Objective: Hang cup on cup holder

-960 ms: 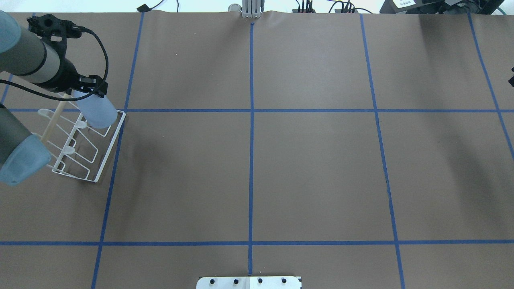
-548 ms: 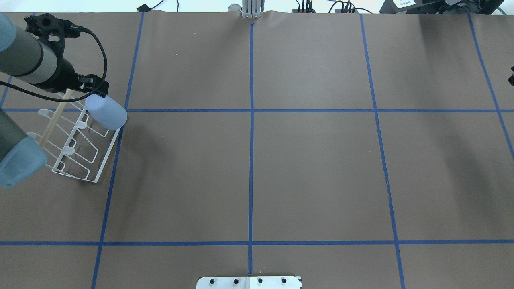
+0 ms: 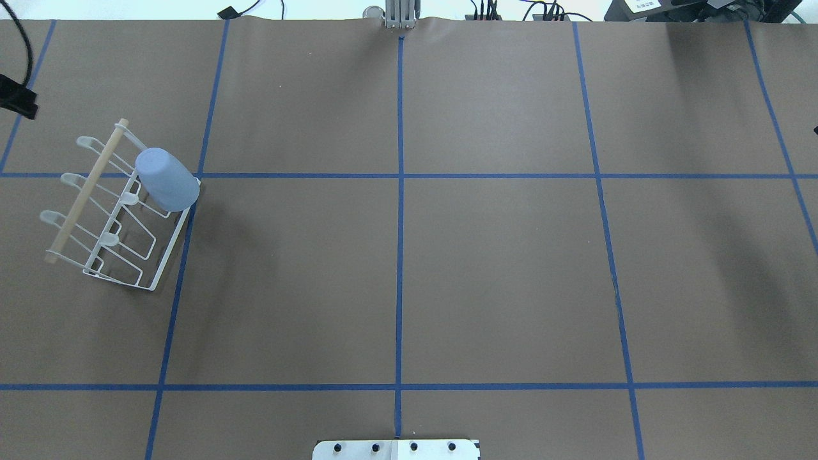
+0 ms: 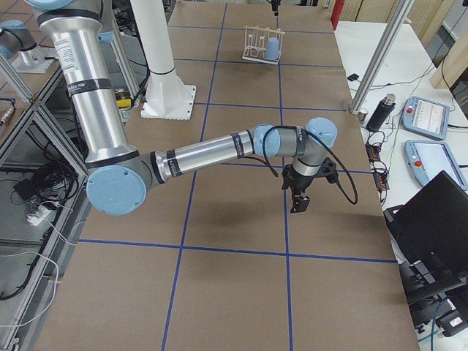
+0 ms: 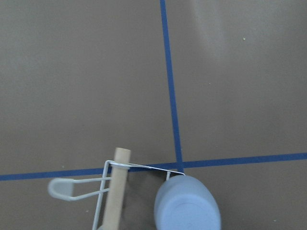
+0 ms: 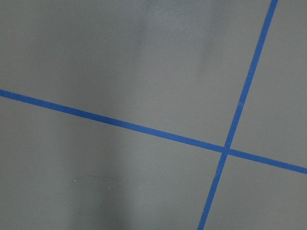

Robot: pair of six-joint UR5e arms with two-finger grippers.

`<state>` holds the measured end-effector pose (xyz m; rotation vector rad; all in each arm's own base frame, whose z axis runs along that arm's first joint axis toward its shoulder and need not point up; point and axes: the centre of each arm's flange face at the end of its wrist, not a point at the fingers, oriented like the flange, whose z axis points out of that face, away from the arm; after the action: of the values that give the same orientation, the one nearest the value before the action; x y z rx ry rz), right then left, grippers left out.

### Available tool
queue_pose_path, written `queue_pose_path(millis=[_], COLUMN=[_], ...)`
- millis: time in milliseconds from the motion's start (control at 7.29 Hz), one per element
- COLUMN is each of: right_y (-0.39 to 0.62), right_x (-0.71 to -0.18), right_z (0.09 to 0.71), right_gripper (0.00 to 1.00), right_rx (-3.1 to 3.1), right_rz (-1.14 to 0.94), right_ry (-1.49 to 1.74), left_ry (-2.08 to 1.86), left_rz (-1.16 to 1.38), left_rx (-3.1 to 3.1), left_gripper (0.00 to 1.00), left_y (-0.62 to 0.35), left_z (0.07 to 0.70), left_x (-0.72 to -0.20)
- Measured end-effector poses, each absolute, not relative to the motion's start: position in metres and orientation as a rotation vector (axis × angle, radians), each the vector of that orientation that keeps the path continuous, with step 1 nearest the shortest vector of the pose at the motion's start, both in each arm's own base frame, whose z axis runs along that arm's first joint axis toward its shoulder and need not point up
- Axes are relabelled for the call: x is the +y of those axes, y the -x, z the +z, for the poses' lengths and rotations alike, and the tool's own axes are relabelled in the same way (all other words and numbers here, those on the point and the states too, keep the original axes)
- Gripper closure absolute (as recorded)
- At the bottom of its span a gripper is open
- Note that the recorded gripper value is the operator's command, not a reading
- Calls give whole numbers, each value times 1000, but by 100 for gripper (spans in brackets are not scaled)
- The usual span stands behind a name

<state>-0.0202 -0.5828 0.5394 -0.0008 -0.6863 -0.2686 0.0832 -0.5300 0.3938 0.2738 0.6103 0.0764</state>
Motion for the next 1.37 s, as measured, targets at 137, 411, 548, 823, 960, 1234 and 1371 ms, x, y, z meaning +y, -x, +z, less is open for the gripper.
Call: queue_pose_path(millis=[137, 411, 548, 823, 960, 1234, 1371], right_y=[16, -4, -17, -39, -47, -58, -60], right_x=[-579, -571, -563, -541, -528, -514, -512], right_z=[545, 558, 571, 602, 616, 631, 633], right_gripper=[0, 0, 0, 0, 0, 0, 0], right_rx=[-685, -694, -709, -744, -754, -764, -766], right_rz=[-258, -210, -178, -117, -91, -61, -56], right_ry=[6, 24, 43, 82, 99, 116, 119], left_ry=[-239, -161, -131, -79, -52, -30, -32], left_rz=[111, 153, 150, 130, 118, 101, 95], left_rx=[610, 645, 664, 679, 682, 716, 734], left_gripper=[1, 1, 1, 1, 1, 1, 1], left_y=[-35, 37, 57, 70, 72, 70, 70], left_z=[436, 531, 577, 648, 669, 679, 674], left_x=[-524, -514, -513, -502, -492, -481, -480])
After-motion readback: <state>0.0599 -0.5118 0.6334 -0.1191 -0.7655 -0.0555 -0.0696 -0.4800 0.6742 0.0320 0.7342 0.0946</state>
